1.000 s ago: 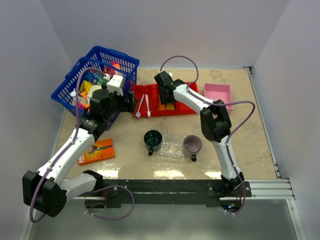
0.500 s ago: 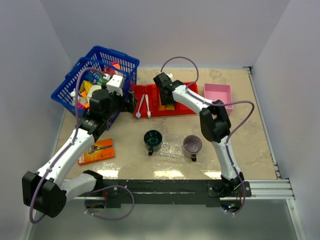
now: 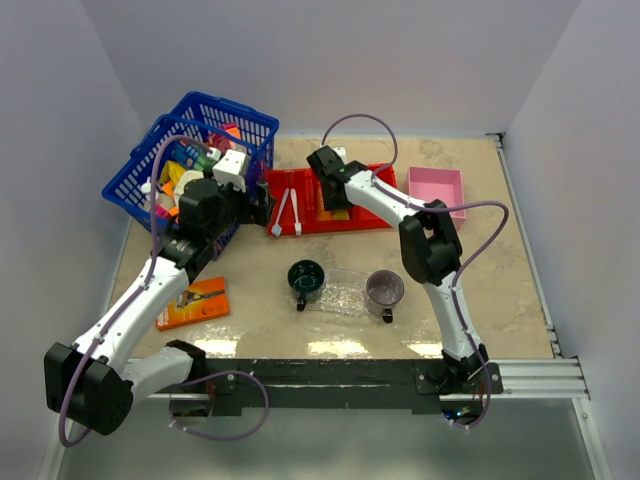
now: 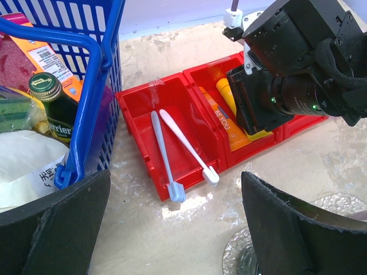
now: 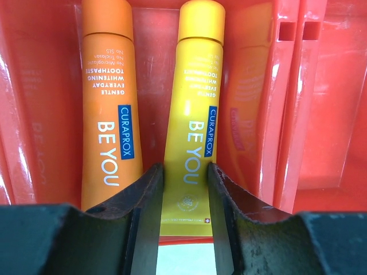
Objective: Prepare toiletry sets of a toothbrush and toothpaste on the tray
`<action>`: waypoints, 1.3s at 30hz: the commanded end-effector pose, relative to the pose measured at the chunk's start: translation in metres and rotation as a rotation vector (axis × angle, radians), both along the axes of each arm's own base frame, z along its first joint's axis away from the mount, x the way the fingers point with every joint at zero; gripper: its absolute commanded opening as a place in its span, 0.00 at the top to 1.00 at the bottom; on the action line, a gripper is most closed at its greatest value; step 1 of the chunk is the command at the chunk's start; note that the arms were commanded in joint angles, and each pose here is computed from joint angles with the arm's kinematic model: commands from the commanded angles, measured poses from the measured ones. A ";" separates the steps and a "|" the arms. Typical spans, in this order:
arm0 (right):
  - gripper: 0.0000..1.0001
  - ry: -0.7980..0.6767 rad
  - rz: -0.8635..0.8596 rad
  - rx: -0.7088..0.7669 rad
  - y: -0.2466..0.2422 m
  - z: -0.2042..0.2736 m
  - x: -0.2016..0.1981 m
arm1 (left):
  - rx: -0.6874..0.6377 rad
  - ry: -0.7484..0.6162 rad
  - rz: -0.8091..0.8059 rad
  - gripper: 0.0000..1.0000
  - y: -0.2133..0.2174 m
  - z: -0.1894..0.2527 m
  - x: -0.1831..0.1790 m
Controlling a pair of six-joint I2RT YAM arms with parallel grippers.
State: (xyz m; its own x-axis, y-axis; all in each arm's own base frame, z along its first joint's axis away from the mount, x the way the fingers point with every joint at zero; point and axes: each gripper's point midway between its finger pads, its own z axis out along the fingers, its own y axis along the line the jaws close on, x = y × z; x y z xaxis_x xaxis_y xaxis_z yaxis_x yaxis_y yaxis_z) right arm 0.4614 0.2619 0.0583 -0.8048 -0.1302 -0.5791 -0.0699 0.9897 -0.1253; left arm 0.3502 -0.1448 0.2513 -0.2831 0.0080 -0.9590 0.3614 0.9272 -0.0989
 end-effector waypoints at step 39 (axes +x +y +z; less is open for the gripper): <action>0.62 -0.023 0.056 -0.012 0.005 0.017 0.004 | -0.032 -0.043 -0.018 0.00 -0.005 0.017 0.004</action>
